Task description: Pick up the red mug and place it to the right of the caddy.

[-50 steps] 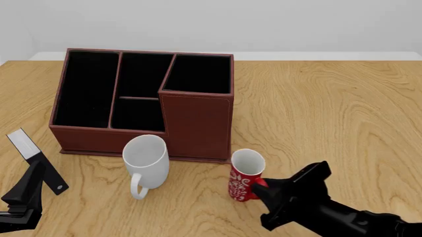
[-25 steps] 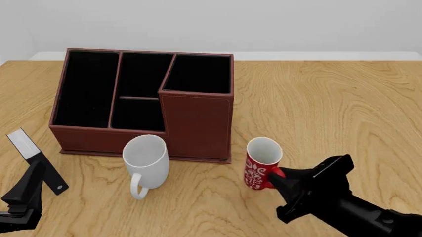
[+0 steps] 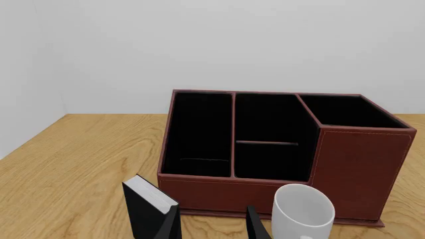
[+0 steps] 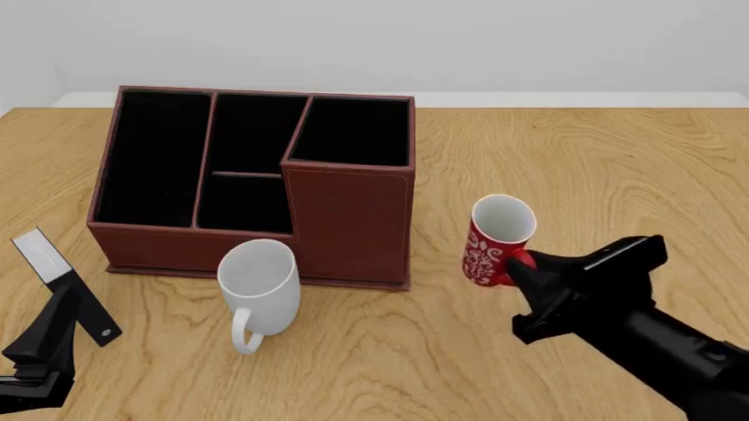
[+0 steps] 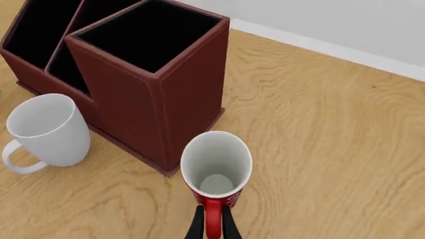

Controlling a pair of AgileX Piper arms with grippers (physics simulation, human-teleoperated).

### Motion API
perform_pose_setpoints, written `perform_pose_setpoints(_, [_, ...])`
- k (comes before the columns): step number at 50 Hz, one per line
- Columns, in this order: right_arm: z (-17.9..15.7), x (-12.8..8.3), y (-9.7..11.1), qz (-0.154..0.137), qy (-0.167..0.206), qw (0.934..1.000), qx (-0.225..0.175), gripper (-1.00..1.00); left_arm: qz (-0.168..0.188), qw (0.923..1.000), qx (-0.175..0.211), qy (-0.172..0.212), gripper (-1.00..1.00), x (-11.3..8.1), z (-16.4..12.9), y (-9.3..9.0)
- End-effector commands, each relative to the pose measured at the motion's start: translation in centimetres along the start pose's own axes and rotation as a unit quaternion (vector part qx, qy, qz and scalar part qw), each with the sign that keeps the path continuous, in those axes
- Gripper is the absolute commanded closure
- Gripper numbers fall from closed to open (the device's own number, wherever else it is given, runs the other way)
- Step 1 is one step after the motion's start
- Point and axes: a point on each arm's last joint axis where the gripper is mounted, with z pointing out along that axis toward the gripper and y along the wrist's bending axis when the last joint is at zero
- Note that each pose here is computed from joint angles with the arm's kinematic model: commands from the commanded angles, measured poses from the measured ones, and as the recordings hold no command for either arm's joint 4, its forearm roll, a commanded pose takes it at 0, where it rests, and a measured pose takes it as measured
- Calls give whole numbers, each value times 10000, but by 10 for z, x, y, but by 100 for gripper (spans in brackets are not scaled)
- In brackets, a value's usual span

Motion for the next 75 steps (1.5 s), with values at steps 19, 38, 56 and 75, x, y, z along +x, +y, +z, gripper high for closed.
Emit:
perform_pose_setpoints(19, [43, 0, -3, 51, 27, 10000, 51, 100, 0, 10000, 0, 0, -100, 0, 0, 0])
perform_pose_setpoints(38, [55, 8, 0, 79, 134, 9999, -1, 100, 0, 10000, 0, 0, -100, 0, 0, 0])
perform_pose_setpoints(56, [65, 17, 0, 121, 241, 9996, 2, 100, 0, 10000, 0, 0, -100, 0, 0, 0])
perform_pose_setpoints(75, [71, 25, 1, 136, 337, 9993, -17, 100, 0, 10000, 0, 0, -100, 0, 0, 0])
